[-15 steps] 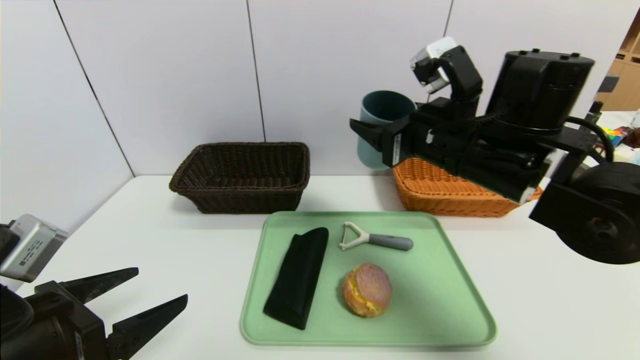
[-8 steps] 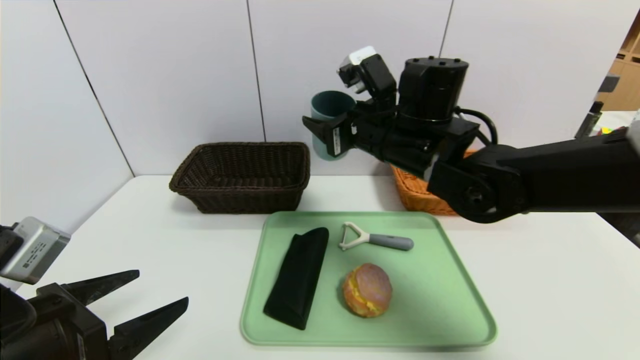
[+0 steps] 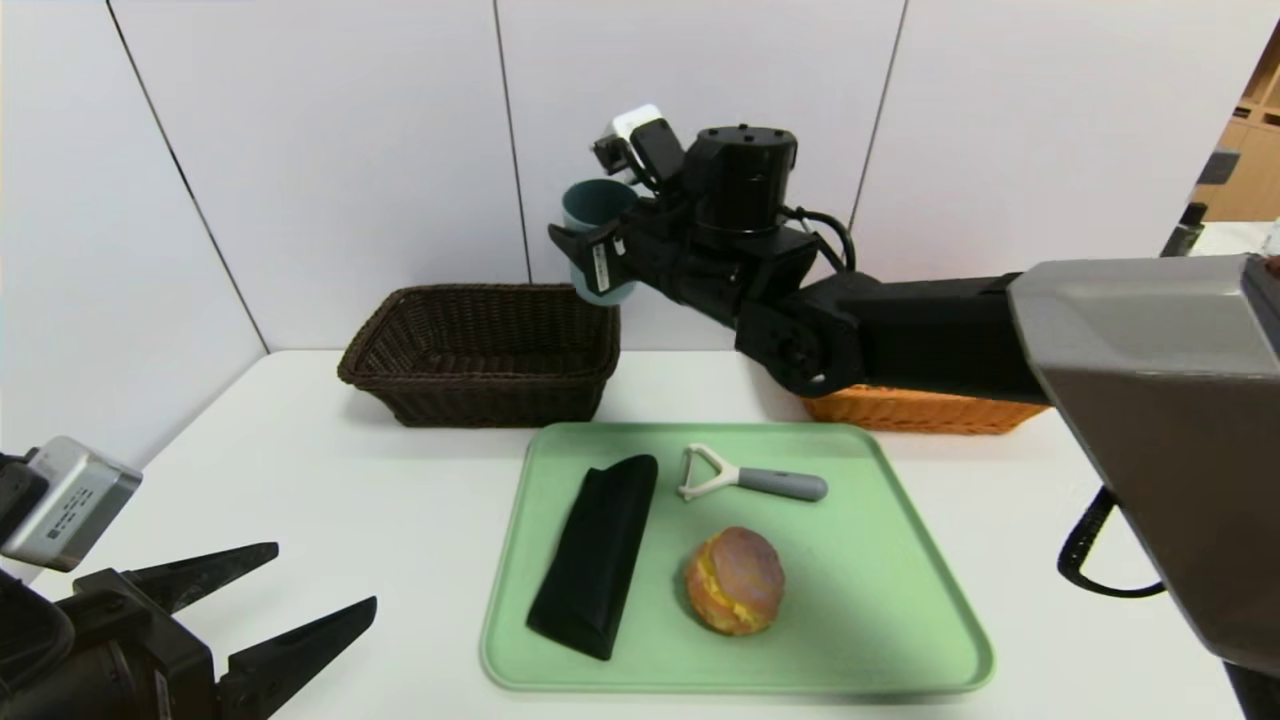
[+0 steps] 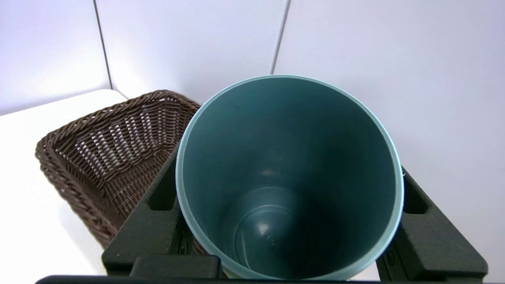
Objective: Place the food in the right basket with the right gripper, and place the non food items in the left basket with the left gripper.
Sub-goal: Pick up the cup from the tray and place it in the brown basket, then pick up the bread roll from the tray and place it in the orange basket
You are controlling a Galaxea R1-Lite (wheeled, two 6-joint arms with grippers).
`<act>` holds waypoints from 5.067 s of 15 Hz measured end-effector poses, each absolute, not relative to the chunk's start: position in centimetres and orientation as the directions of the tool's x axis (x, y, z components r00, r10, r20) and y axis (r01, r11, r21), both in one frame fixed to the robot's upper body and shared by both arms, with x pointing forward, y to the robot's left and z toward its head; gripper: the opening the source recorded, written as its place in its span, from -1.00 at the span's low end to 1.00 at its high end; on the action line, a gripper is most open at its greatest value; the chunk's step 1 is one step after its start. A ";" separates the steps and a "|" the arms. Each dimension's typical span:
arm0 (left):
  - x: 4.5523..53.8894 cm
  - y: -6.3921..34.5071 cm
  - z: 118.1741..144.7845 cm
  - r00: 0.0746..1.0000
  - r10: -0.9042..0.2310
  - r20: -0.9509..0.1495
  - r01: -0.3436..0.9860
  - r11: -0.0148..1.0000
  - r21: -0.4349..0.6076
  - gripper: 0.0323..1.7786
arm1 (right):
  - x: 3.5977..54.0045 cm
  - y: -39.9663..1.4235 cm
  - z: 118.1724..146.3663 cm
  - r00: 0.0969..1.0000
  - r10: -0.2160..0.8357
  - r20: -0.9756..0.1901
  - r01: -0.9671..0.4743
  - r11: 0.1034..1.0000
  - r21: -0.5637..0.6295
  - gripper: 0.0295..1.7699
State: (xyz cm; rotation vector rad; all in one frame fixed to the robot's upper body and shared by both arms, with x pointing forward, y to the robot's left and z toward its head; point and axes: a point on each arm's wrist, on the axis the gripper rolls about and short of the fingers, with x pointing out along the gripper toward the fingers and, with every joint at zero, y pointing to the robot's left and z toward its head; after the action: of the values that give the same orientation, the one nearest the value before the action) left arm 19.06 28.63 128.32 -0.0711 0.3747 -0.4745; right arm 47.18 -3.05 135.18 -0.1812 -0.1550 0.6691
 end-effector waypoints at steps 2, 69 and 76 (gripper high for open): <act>19.0 28.6 128.3 0.823 -0.459 -0.335 0.432 0.888 -0.155 0.90 | 47.2 -1.4 133.6 0.754 0.655 0.042 -0.633 0.743 -0.218 0.29; 18.4 28.9 127.7 0.822 -0.458 -0.339 0.431 0.889 -0.157 0.90 | 26.0 -19.5 131.3 0.746 0.520 -0.415 -0.623 0.766 -0.160 0.91; 18.2 29.0 127.6 0.823 -0.459 -0.335 0.432 0.888 -0.156 0.90 | 25.1 -18.4 130.0 0.695 0.551 -0.462 -0.659 0.745 -0.103 0.91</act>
State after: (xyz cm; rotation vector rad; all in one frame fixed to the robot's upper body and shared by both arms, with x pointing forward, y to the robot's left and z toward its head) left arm 18.18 29.04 127.61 -0.0745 0.3753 -0.4743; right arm 25.14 -18.40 129.96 -0.2704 0.4238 0.6841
